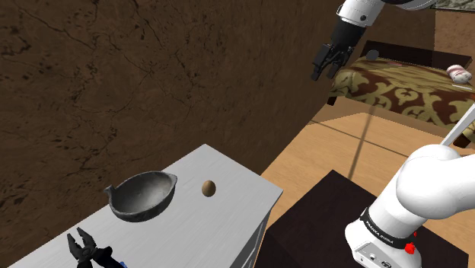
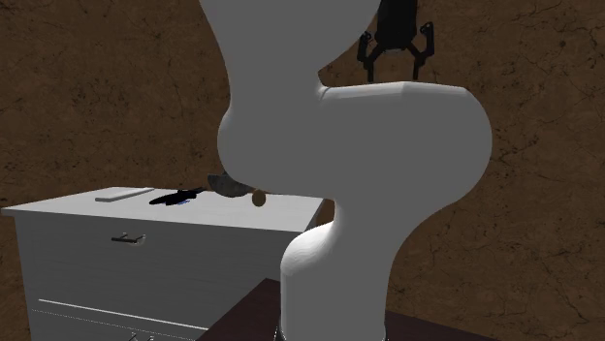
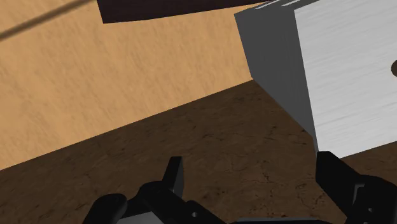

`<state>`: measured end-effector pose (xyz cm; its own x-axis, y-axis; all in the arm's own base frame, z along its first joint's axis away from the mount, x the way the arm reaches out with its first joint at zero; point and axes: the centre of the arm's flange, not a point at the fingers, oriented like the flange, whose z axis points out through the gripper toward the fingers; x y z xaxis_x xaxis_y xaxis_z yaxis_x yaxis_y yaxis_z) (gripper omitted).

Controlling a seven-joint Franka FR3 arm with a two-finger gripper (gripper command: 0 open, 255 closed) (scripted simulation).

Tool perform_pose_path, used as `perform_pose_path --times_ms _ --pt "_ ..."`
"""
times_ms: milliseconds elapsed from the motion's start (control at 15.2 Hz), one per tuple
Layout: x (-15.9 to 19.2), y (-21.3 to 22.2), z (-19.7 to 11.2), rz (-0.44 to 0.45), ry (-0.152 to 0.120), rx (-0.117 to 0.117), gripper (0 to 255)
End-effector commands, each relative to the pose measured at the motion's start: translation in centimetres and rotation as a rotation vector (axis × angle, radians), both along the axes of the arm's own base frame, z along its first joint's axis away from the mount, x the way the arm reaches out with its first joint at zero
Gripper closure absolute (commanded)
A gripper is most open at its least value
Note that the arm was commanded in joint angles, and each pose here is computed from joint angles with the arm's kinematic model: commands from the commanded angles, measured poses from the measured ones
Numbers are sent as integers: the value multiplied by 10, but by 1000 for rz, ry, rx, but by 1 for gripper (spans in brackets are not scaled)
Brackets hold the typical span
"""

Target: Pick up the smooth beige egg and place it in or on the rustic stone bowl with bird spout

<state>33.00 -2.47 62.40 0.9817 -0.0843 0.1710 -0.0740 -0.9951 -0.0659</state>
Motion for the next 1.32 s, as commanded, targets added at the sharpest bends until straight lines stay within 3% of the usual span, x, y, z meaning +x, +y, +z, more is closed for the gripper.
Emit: perform_pose_path --times_ms 0,1254 --pt "0 0 0 0 0 0 0" --pt "70 206 -135 73 141 -21 0"
